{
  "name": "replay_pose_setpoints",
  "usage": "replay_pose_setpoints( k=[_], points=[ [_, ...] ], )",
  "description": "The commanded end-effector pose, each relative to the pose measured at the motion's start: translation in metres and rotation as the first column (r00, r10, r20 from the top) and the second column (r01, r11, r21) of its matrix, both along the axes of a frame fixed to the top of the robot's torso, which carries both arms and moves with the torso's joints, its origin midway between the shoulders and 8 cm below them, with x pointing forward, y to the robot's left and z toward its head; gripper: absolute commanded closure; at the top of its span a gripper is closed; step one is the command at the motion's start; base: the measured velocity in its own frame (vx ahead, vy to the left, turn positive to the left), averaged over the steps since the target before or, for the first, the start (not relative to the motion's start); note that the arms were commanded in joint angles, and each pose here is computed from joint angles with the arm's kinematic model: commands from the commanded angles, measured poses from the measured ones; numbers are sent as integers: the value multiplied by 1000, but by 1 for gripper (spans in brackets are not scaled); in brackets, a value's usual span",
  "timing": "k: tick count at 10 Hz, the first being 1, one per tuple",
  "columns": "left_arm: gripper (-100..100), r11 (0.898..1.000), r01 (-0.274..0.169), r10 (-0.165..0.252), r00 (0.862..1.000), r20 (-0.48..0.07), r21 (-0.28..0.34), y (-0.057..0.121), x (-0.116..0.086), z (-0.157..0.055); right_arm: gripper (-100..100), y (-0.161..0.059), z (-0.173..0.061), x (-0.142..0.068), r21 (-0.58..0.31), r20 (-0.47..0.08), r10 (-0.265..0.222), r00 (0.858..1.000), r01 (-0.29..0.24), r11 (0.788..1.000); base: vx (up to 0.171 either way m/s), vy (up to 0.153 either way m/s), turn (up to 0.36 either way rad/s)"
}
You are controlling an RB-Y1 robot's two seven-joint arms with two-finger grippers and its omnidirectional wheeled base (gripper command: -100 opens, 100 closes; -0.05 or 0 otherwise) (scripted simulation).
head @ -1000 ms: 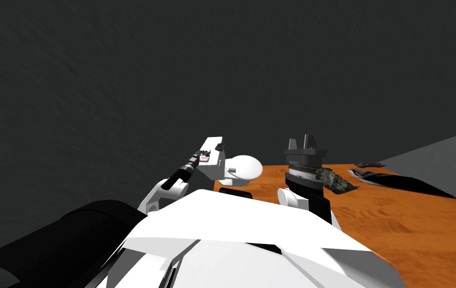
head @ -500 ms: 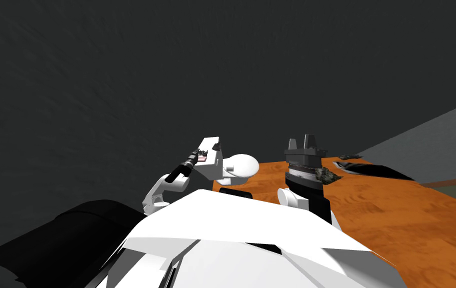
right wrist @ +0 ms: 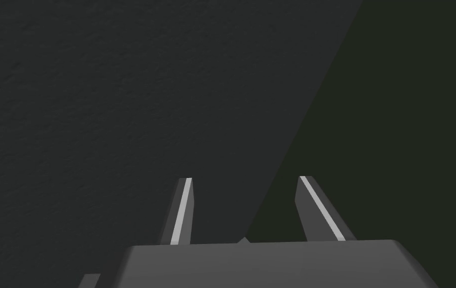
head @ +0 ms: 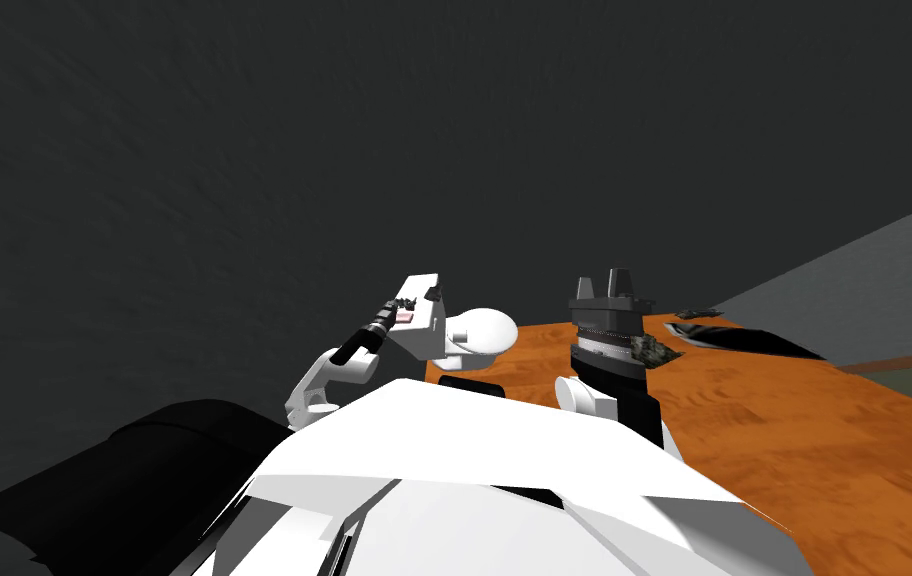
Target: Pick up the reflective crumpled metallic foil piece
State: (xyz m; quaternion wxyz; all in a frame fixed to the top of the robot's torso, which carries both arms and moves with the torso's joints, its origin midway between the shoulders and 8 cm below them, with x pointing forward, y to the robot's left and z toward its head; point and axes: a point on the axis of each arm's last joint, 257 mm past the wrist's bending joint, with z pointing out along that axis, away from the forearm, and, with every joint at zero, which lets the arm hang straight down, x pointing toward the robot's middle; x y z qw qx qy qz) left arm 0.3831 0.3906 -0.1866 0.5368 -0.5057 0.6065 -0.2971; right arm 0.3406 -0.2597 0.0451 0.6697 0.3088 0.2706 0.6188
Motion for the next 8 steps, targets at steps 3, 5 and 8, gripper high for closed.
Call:
replay_pose_setpoints(
  k=[3, 5, 8],
  points=[
    [100, 1000, 21, -21, 1000, -1, 2, -11, -8, 1, 0, 0, 0, 0, 0, 0, 0, 1000, 0, 1000, 12, 3, 74],
    [100, 999, 41, -41, 999, -1, 1, -21, -15, 1, 0, 0, 0, 0, 0, 0, 0, 1000, 0, 1000, 48, 5, 118],
    [100, 998, 56, -56, 998, -2, 0, -28, -20, 3, 0, 0, 0, 0, 0, 0, 0, 1000, 0, 1000, 31, 6, 77]
  ],
)
